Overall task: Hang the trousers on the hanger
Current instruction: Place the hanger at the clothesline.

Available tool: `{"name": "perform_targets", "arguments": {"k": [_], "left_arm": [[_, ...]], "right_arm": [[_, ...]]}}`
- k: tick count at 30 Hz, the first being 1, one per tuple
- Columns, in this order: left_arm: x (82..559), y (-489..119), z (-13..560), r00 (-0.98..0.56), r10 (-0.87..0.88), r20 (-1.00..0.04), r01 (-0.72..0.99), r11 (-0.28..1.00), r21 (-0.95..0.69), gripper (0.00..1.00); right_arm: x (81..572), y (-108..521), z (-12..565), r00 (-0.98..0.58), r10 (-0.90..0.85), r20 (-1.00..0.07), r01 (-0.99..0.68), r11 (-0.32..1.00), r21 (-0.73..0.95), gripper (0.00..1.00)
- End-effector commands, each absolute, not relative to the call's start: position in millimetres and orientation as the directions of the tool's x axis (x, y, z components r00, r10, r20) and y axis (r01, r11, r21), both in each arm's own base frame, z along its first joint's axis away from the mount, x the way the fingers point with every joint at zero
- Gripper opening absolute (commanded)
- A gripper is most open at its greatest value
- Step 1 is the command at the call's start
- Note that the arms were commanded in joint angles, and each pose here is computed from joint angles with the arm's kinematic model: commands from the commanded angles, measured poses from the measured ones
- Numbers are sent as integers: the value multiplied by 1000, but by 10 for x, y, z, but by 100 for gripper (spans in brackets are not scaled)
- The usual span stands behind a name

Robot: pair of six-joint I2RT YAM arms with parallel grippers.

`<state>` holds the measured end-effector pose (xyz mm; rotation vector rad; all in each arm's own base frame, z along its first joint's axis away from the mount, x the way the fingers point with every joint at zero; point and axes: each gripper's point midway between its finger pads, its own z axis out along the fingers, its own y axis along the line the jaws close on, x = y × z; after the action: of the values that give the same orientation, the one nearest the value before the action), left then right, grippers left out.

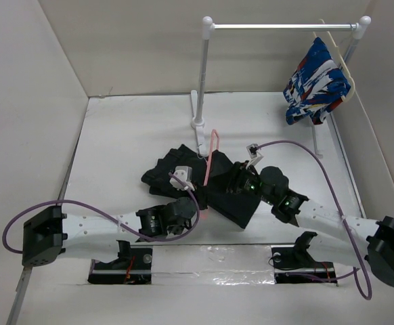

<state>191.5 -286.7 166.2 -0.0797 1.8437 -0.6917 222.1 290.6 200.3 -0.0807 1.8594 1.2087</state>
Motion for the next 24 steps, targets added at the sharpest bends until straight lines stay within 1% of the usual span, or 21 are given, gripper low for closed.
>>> {"name": "perform_targets", "arguments": {"k": [1, 6, 10, 11, 16, 17, 19, 20, 23, 24], "left_arm": [[1970, -2898, 2369, -287, -527, -800, 282, 751, -597, 0], [1934, -3001, 2451, -300, -512, -804, 332, 735, -592, 0], [1881, -3126, 2492, -321, -481, -816, 389, 719, -576, 0], [1870, -3148, 2509, -324, -476, -817, 400, 714, -575, 0], [1773, -3257, 2590, -343, -436, -832, 479, 681, -554, 0], [1762, -3249, 2605, -340, -430, -836, 489, 679, -548, 0], [1734, -3244, 2610, -345, -423, -838, 504, 670, -545, 0], [1724, -3221, 2651, -343, -432, -834, 508, 662, -551, 0], [1719, -3137, 2704, -329, -439, -836, 510, 663, -549, 0], [1719, -3115, 2733, -319, -433, -843, 516, 667, -538, 0]], "right_arm": [[2332, 3037, 2418, -543, 527, -654, -486, 437, 757, 58], [2335, 3144, 2329, -565, 540, -624, -470, 411, 781, 56], [2300, 3255, 2336, -592, 535, -602, -492, 352, 796, 51], [2285, 3286, 2329, -602, 530, -597, -497, 336, 800, 49], [2292, 3334, 2378, -613, 562, -555, -495, 275, 825, 41], [2287, 3351, 2393, -616, 565, -549, -500, 258, 827, 33], [2253, 3392, 2436, -633, 558, -536, -506, 226, 833, 25], [2246, 3403, 2497, -634, 564, -529, -513, 205, 833, 17], [2201, 3425, 2647, -647, 591, -482, -513, 131, 849, 8], [2189, 3422, 2702, -660, 601, -451, -499, 99, 861, 5]]}}
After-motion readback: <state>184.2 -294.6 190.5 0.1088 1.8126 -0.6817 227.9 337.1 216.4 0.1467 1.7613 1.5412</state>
